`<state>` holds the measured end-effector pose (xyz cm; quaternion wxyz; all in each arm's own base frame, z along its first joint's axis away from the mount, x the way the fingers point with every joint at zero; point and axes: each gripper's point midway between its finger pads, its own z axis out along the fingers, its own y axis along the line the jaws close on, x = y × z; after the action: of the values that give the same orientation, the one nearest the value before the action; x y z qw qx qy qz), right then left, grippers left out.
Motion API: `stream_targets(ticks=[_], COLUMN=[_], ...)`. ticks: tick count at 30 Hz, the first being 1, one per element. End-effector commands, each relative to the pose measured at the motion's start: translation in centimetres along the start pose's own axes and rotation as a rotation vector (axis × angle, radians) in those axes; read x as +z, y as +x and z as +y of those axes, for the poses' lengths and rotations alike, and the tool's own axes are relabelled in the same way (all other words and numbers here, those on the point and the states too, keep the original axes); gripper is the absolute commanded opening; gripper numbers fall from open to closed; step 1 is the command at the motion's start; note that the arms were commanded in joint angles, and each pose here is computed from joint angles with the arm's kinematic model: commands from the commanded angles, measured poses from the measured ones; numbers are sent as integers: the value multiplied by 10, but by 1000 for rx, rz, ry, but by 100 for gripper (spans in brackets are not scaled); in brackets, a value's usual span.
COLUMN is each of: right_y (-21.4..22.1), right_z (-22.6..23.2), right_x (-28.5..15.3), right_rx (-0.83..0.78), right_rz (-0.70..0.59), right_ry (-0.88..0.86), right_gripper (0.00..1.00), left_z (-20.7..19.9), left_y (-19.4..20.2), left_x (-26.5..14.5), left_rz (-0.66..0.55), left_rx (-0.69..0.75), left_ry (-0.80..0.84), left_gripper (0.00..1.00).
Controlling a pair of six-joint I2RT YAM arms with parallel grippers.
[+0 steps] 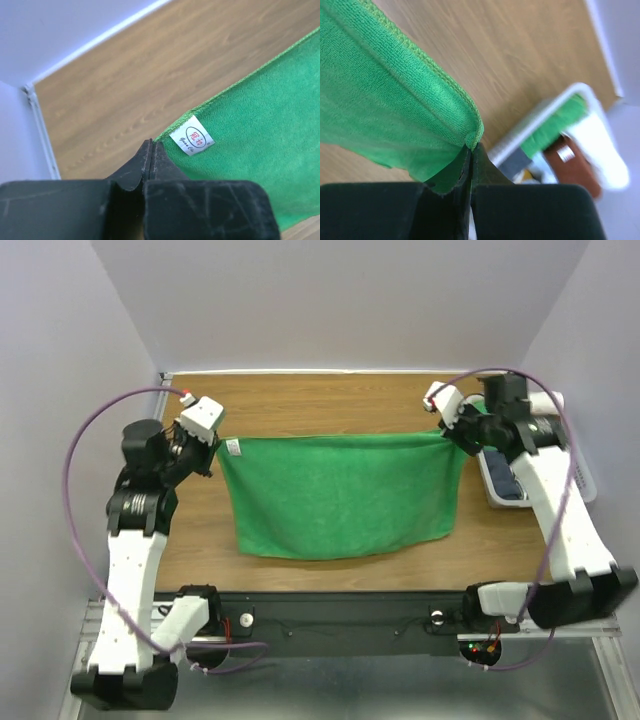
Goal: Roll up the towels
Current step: Flatten the towel
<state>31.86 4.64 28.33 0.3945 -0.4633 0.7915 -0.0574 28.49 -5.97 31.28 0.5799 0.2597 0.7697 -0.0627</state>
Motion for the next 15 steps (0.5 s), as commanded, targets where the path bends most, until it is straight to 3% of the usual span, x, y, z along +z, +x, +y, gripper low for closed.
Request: stream_targets(ticks=[1, 4, 9, 10, 12, 13, 14, 15], right_y=[-2, -14, -5, -5, -13, -14, -17, -33], right_z=[-14, -24, -23, -26, -45, -51, -59, -80], right_x=[75, 114, 217, 230, 262, 272, 282, 284], right_rx=[18, 46, 107, 123, 155, 166, 188, 191], right_rz=[16, -4, 62, 68, 60, 60, 65, 30], right_ry=[-77, -113, -207, -206, -175, -160, -131, -77], right_gripper=[0, 1, 8, 9, 9, 11, 14, 32], left_z=[27, 43, 71, 72, 83, 80, 92, 92], left_y=[28, 50, 80, 101, 89, 114, 95, 97], left_x=[44, 80, 141, 163, 189, 211, 225, 236], left_rz=[69, 124, 203, 248, 225, 280, 247, 248], left_rx=[-19, -30, -53, -83, -97, -137, -134, -150], left_ry=[-68, -89, -116, -93, -79, -48, -53, -32], left_gripper=[0, 0, 0, 0, 0, 0, 0, 0])
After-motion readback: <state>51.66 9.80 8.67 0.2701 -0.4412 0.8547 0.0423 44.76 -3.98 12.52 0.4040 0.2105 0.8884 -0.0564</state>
